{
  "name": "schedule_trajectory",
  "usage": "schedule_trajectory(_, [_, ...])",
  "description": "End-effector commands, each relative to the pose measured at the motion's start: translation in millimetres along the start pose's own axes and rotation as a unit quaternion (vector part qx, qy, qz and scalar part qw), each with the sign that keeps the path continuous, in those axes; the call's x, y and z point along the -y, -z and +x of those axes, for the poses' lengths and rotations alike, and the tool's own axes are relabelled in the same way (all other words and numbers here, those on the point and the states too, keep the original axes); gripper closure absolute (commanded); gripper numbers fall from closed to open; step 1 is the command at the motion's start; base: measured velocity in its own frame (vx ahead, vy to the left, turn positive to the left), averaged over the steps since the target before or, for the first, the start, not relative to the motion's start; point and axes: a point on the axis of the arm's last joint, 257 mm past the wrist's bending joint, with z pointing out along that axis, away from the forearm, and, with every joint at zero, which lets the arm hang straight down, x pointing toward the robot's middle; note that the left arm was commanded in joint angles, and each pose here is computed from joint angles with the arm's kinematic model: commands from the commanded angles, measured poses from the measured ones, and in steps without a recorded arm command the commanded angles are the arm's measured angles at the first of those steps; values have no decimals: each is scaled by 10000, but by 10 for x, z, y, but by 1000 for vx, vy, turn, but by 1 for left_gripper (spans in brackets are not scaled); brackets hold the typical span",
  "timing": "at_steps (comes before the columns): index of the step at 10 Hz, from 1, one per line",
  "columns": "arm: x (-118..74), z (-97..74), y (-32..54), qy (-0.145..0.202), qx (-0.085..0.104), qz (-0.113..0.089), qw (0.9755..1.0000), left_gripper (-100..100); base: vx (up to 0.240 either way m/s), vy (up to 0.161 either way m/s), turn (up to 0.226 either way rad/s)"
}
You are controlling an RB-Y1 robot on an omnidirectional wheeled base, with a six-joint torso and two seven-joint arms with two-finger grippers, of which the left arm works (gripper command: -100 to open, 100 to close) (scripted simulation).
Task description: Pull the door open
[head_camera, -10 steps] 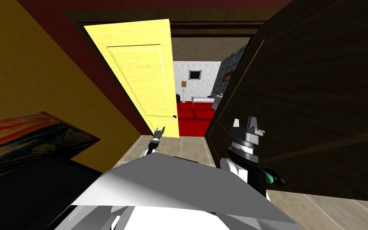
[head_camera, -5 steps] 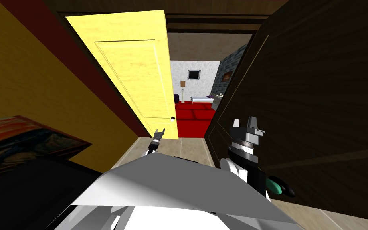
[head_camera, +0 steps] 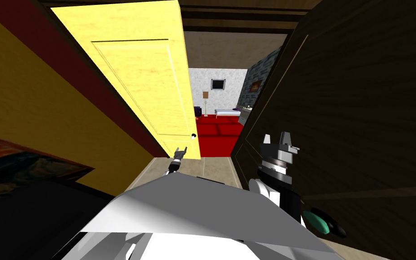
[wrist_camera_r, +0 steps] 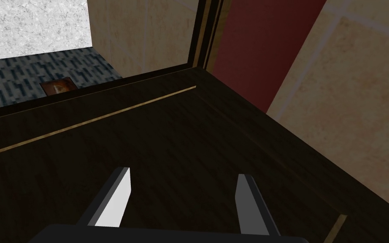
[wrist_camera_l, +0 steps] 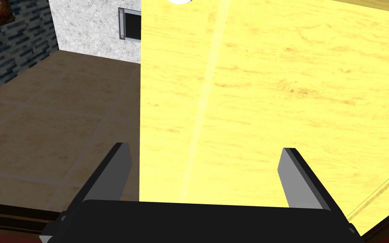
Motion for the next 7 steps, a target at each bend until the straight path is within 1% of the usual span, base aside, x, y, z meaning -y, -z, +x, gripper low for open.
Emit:
schedule_trajectory(1, [-26, 118, 45, -187, -96, -49, 9998, -100, 124, -4, -52])
schedule_trajectory(3, [-33, 207, 78, -310, -169, -81, 9993, -100, 138, 0, -26])
schedule_trajectory(4, [-34, 291, 110, -420, -239, -108, 9988, -100, 154, -9, -50])
schedule_trajectory(7, [-20, 437, 171, -591, -362, -148, 9975, -100, 136, 2, -32])
